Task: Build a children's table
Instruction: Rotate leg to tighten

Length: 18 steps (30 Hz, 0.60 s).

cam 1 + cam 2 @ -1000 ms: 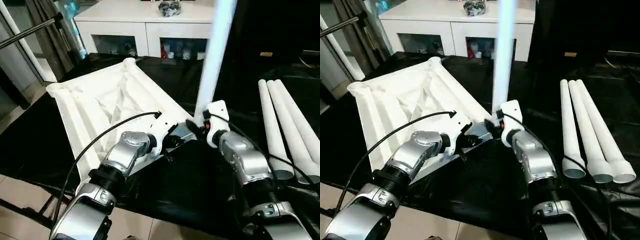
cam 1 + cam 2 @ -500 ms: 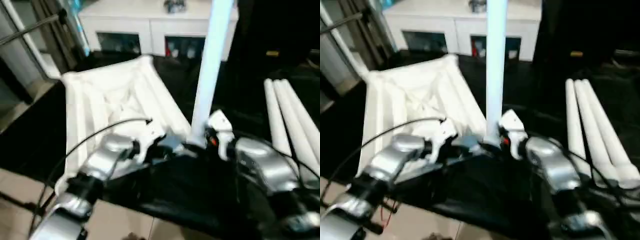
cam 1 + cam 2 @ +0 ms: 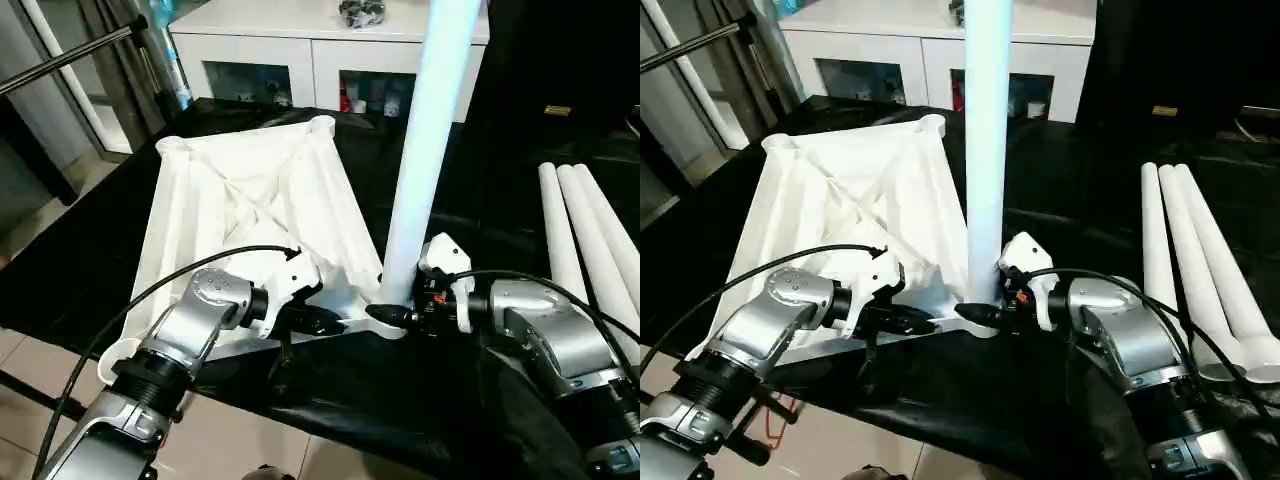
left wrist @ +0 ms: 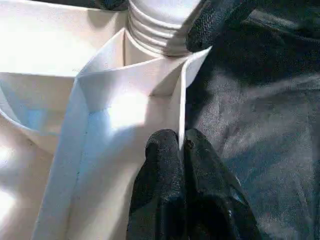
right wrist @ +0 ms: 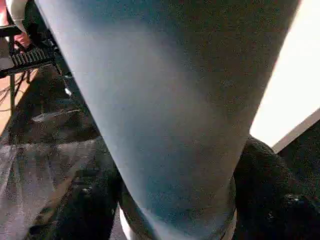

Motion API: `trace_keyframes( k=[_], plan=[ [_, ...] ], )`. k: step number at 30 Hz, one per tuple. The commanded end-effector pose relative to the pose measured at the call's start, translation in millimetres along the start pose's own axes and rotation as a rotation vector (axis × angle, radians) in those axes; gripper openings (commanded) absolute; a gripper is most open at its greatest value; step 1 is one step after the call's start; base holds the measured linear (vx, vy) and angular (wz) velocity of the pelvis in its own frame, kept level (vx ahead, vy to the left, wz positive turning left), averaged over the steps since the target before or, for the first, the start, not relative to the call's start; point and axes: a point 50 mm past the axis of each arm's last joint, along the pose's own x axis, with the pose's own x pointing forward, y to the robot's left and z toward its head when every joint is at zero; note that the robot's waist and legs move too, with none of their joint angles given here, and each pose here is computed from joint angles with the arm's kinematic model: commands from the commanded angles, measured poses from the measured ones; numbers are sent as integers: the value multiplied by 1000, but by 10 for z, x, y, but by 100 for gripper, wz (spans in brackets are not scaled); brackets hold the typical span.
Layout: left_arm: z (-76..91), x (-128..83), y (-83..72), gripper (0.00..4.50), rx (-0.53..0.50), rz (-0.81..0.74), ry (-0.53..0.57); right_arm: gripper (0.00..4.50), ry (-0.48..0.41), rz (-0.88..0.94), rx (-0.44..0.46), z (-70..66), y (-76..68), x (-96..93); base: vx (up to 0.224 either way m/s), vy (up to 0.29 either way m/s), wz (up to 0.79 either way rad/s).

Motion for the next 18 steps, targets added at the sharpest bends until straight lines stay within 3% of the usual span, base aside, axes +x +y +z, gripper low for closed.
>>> trace_keyframes(
  k=[1,6,12,15,18],
  plan=[
    [115,35,-41,0,31,-41,-43,268,2,70,-5,4,110,102,0,0,0],
    [122,76,-6,0,25,11,-47,265,-22,42,62,-45,142,152,0,0,0],
    [214,252,157,0,-72,216,-81,264,-28,-296,197,-184,-35,386,0,0,0],
    [326,383,265,0,-131,363,-96,264,19,-527,303,-288,-150,538,0,0,0],
    [441,491,290,0,-144,417,-119,264,24,-630,374,-301,-172,674,0,0,0]
  ],
)
